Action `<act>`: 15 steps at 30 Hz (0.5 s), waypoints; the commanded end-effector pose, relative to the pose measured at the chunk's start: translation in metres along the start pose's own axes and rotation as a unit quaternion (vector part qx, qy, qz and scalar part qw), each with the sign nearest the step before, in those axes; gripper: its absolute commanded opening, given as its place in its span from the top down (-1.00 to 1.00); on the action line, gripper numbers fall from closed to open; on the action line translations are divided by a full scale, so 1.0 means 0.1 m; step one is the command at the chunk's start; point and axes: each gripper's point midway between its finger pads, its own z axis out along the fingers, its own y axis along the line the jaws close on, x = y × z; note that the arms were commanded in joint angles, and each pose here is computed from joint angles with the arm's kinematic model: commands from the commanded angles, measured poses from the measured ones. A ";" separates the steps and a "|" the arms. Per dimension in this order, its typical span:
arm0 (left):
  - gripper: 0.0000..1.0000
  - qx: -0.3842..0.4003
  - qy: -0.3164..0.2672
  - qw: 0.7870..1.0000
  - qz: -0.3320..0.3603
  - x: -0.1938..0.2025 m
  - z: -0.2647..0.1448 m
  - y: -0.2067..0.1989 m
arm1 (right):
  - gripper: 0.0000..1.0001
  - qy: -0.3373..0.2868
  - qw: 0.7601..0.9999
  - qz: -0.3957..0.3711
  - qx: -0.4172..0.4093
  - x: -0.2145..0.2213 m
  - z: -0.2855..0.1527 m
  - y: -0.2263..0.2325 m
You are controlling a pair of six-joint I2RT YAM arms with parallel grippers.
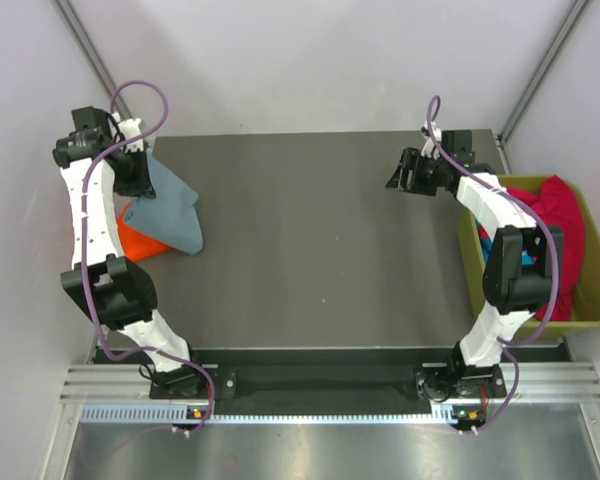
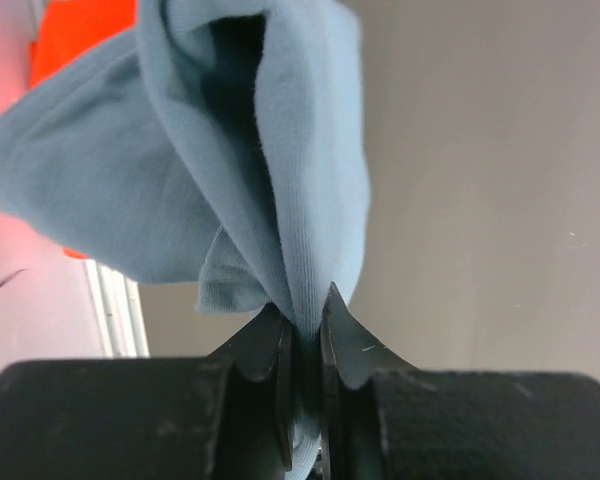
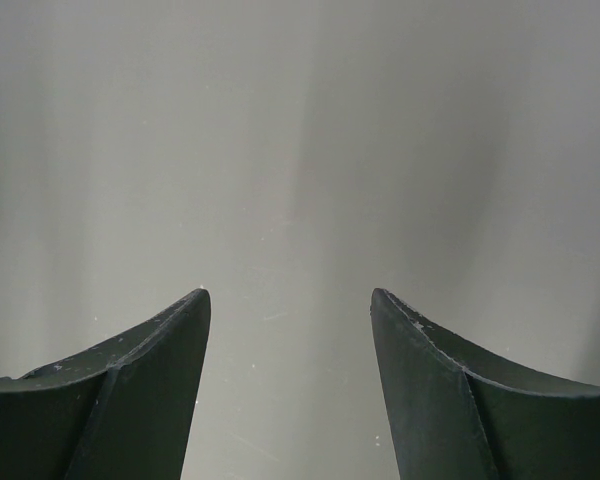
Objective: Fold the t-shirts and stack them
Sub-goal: Neatly place the folded tshirt to the corner
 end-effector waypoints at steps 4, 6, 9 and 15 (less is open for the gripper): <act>1.00 -0.048 -0.056 0.997 0.025 -0.30 -0.21 0.18 | -0.31 -0.035 0.999 -0.011 -0.013 -0.16 -0.12 0.08; 1.00 -0.058 -0.048 0.997 0.029 -0.29 -0.19 0.23 | -0.31 -0.035 0.999 -0.011 -0.013 -0.16 -0.11 0.08; 1.00 -0.072 -0.041 0.996 0.030 -0.31 -0.13 0.32 | -0.31 -0.034 0.999 -0.010 -0.013 -0.16 -0.10 0.07; 1.00 -0.104 -0.020 0.994 0.039 -0.35 0.04 0.51 | -0.31 -0.031 0.999 -0.006 -0.014 -0.14 -0.08 0.06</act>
